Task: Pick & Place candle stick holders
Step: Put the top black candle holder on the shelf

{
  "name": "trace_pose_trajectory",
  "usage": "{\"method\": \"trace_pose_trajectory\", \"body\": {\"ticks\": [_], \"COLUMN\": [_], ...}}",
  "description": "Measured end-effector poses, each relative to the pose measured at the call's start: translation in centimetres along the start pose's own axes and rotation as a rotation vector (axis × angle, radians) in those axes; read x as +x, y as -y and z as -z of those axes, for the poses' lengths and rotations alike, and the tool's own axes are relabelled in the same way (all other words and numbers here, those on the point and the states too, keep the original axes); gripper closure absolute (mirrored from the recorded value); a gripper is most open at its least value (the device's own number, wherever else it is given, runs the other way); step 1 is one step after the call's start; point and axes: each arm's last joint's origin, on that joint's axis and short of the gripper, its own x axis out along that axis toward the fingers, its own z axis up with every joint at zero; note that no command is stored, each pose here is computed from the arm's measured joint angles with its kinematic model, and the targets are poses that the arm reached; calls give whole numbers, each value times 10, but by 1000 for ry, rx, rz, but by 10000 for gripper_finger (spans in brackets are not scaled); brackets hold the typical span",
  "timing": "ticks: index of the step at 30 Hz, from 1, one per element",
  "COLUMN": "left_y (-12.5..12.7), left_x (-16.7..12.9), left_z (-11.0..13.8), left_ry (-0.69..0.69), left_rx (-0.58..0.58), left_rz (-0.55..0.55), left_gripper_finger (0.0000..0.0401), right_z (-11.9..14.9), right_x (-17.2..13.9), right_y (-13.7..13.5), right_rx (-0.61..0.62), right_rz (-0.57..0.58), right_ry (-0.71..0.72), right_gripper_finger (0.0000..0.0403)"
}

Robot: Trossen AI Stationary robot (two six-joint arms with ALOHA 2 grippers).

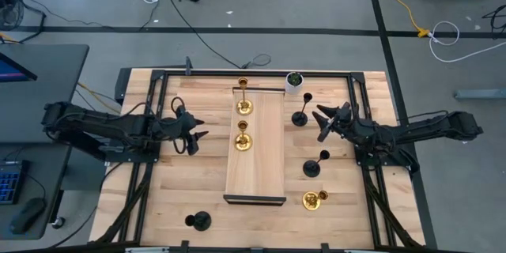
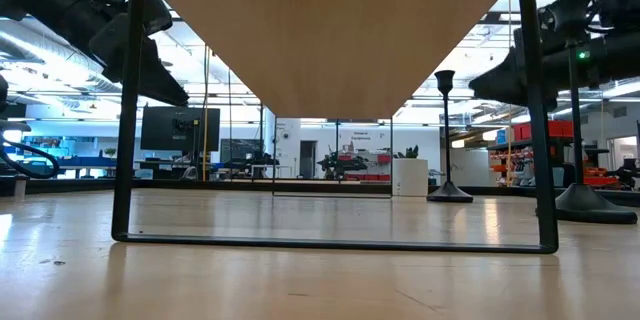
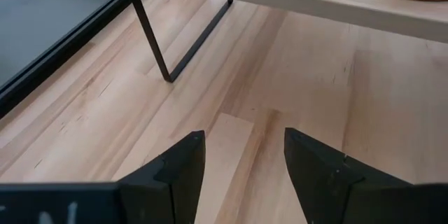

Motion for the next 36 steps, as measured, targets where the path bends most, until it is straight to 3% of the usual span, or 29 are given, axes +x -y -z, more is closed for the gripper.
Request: {"method": "trace_pose_trajectory", "body": {"ticks": [10, 23, 32, 36], "left_y": [0, 0, 0, 0], "left_x": [0, 0, 0, 0], "left_z": [0, 0, -1, -1], "left_ry": [2, 5, 9, 9], "left_rx": [-1, -2, -4, -4], "left_rz": [-3, -2, -1, -1], "left_gripper_finger": [204, 204, 204, 204], "right_z": [9, 14, 16, 12], "right_x": [10, 26, 38, 52], "right_y": [6, 8, 3, -5], "right_rx": [-5, 12, 15, -45], "right_rz": [60, 86, 62, 67], "right_ry": [-60, -52, -63, -80], "right_gripper_finger": [231, 183, 189, 190]}}
